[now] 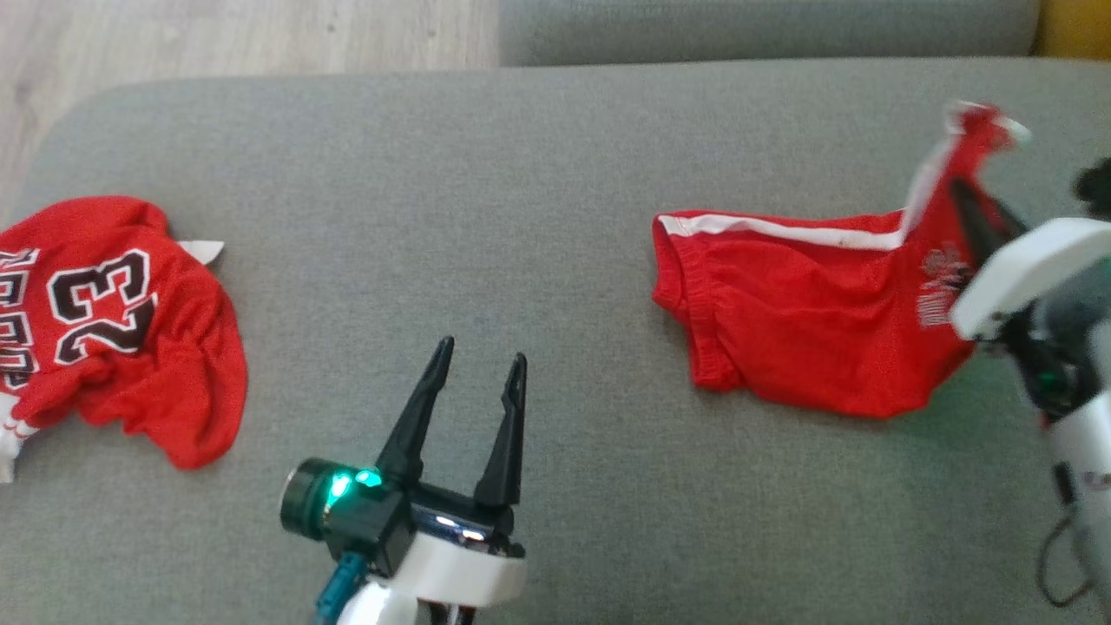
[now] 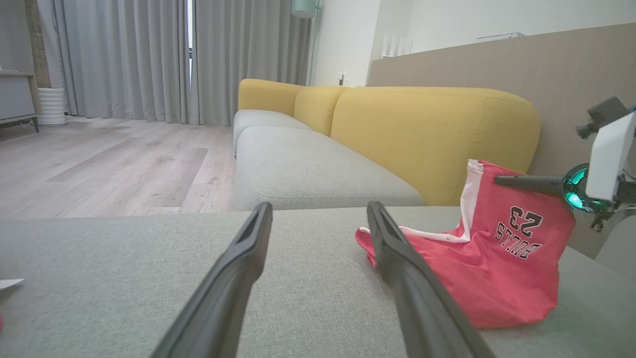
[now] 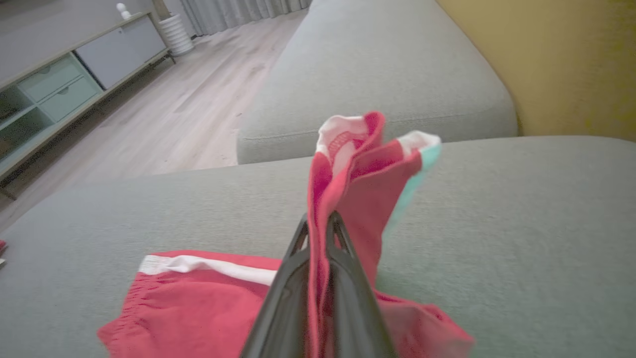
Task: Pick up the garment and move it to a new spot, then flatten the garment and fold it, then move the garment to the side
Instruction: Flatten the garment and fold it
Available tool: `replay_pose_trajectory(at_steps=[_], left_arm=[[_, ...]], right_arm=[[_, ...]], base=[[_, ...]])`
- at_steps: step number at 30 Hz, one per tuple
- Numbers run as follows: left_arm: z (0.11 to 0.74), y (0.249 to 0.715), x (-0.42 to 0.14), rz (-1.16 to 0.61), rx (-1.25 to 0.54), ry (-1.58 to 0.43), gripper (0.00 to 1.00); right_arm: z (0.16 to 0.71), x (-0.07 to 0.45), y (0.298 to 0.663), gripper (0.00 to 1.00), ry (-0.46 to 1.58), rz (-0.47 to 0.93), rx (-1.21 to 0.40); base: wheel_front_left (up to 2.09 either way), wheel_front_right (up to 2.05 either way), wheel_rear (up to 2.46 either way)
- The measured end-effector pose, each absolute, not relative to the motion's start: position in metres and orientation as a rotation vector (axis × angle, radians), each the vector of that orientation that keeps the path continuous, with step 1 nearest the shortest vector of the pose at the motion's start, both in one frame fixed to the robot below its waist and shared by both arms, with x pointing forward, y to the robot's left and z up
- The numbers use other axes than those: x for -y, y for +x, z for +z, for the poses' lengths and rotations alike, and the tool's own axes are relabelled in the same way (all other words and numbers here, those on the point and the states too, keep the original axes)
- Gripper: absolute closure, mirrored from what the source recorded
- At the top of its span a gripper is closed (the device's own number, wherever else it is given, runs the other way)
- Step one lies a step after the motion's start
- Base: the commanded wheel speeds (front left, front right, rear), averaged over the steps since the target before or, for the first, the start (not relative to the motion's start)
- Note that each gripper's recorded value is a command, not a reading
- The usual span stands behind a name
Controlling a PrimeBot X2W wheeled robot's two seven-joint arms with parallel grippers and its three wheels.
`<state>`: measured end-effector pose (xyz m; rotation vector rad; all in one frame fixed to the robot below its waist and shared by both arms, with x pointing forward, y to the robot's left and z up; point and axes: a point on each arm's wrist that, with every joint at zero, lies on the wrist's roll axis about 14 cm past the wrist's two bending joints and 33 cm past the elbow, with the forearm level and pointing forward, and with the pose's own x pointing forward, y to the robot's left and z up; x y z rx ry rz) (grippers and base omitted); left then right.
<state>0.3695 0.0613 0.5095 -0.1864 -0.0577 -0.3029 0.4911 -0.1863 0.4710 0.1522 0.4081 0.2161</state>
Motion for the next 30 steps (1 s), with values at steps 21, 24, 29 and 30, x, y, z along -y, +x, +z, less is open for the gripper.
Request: replay_pose_trajectory(at_steps=[21, 24, 29, 30], left_arm=[[0.504, 0.355, -0.077, -0.228, 0.032, -0.218, 0.0], [0.505, 0.357, -0.075, -0.232, 0.035, -0.218, 0.0], [0.507, 0.357, -0.072, -0.241, 0.04, -0.221, 0.0], [0.507, 0.355, -0.07, -0.246, 0.039, -0.223, 0.0]], right_arm=[[0.492, 0.017, 0.458, 0.0, 0.267, 0.597, -0.379], [0.503, 0.052, 0.462, 0.0, 0.273, 0.521, -0.308], [0.511, 0.118, 0.451, 0.0, 0.272, 0.365, -0.204], [0.511, 0.126, 0.446, 0.0, 0.274, 0.345, -0.188]], base=[[0.0, 0.0, 0.0], [0.0, 0.0, 0.0], [0.0, 0.0, 0.0], [0.0, 0.0, 0.0]])
